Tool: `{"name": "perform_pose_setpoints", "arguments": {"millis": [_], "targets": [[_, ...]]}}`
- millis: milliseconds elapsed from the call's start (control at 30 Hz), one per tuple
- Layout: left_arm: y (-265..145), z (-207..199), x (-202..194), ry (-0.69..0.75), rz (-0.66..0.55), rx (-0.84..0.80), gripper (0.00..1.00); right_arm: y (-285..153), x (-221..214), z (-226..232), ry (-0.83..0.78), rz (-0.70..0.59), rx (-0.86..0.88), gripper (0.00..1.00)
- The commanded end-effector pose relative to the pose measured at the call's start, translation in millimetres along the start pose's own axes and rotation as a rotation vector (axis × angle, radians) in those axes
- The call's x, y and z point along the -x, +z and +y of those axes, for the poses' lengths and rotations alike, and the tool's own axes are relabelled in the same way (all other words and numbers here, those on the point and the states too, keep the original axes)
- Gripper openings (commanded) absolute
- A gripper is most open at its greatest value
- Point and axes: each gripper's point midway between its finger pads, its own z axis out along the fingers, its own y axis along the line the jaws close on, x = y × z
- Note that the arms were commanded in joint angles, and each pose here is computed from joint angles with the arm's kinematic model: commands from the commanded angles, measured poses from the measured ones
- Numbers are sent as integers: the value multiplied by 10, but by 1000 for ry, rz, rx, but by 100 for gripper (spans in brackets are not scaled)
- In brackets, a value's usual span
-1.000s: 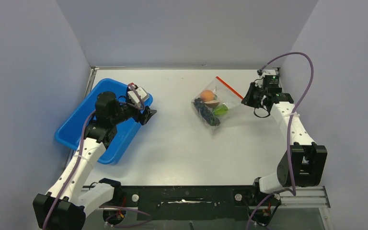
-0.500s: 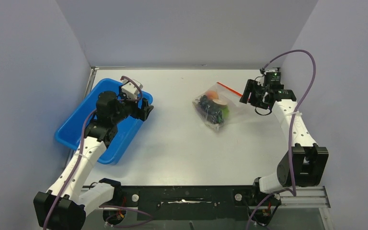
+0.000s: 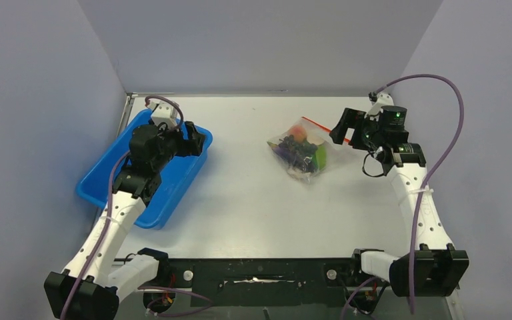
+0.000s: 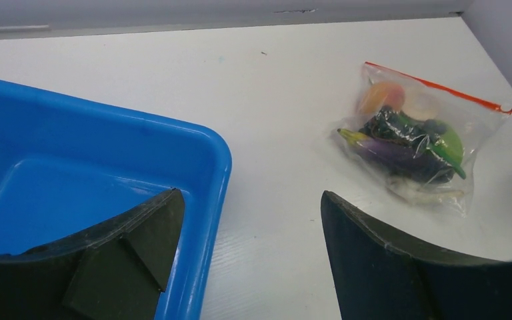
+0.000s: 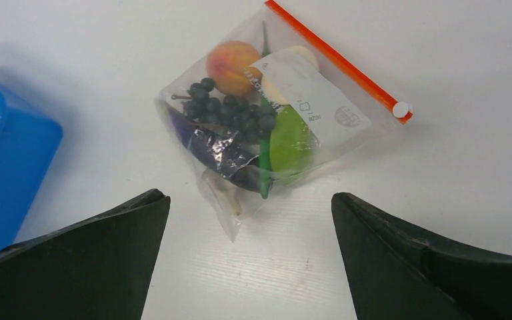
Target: Place the food in the zip-top bag and seal the zipper
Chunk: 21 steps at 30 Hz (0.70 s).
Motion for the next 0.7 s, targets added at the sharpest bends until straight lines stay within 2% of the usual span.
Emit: {"name": "perform_pose_setpoints", "arguments": {"millis": [0,300,667], "targets": [[-141,-96,464,-105,-150,-8,75,-195,254,364,-70,-155,172,98],[-293,-117,529,-138,-191,-10,75,-513,243,774,-151,-265,346,98],[-453,-143,510,-162,-219,-22,76,-683,114,945,-153,-283,410,98]]}}
